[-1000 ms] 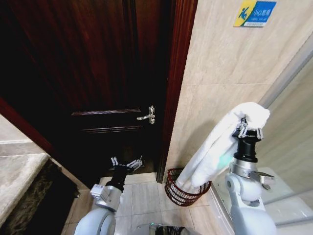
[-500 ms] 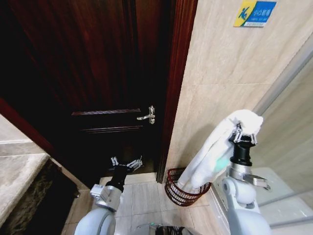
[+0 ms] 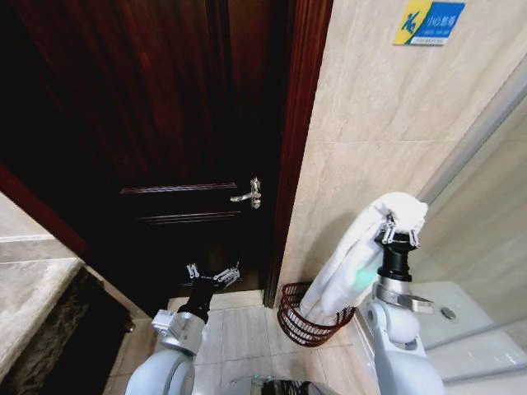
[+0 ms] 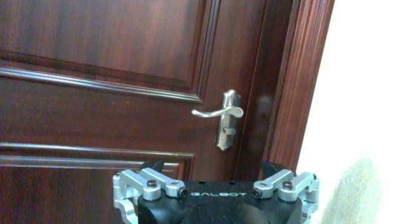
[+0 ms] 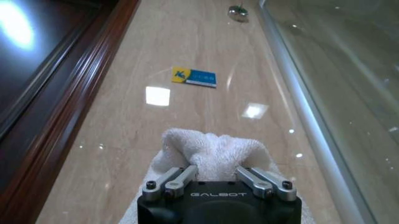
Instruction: Discard the used towel into the hamper.
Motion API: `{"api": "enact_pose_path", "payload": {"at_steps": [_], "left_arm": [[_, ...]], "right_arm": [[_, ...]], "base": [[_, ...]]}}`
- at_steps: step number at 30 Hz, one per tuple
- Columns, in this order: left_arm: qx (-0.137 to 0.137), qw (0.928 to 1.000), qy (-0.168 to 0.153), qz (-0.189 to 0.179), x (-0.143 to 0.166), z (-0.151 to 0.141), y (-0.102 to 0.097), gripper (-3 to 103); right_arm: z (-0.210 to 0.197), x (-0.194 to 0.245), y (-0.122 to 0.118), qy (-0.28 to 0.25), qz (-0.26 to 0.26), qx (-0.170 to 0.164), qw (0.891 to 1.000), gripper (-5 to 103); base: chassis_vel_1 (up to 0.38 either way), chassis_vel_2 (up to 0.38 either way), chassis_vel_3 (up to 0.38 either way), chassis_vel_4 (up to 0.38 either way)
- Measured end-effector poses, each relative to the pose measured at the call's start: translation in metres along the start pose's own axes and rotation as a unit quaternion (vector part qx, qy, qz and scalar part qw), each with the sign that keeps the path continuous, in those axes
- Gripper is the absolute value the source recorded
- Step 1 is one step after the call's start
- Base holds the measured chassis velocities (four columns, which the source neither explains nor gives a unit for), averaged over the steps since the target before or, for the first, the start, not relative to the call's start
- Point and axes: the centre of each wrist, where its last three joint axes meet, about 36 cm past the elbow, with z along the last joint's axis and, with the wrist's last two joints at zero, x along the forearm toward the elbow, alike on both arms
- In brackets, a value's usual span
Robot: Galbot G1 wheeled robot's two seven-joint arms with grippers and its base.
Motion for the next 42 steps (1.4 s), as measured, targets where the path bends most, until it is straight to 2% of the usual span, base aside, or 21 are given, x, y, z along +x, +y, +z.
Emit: {"api": "enact_pose_path", "payload": {"at_steps": [7,16,32,42], "left_arm": [[0.000,1.0000,0.000,0.000,0.000,0.000,0.000,100],[0.000,1.0000,0.000,0.000,0.000,0.000,0.000,100],[0.000,1.0000,0.000,0.000,0.000,0.000,0.000,100],[0.000,1.0000,0.000,0.000,0.000,0.000,0.000,100]], "right_arm": [[0.011,0.010,0.001,0.018,-0.009,-0.014,1.000,12],[0.028,0.017,-0.007,0.041,-0.009,-0.013,0.999,12],[0.046,0.011,0.008,0.036,-0.004,-0.033,0.999,12],[0.055,0.026,0.005,0.058,0.003,-0.037,0.998,12]], "base": [[0.000,0.000,0.000,0.000],[0.000,0.000,0.000,0.000],[0.000,0.000,0.000,0.000],[0.000,0.000,0.000,0.000]]}}
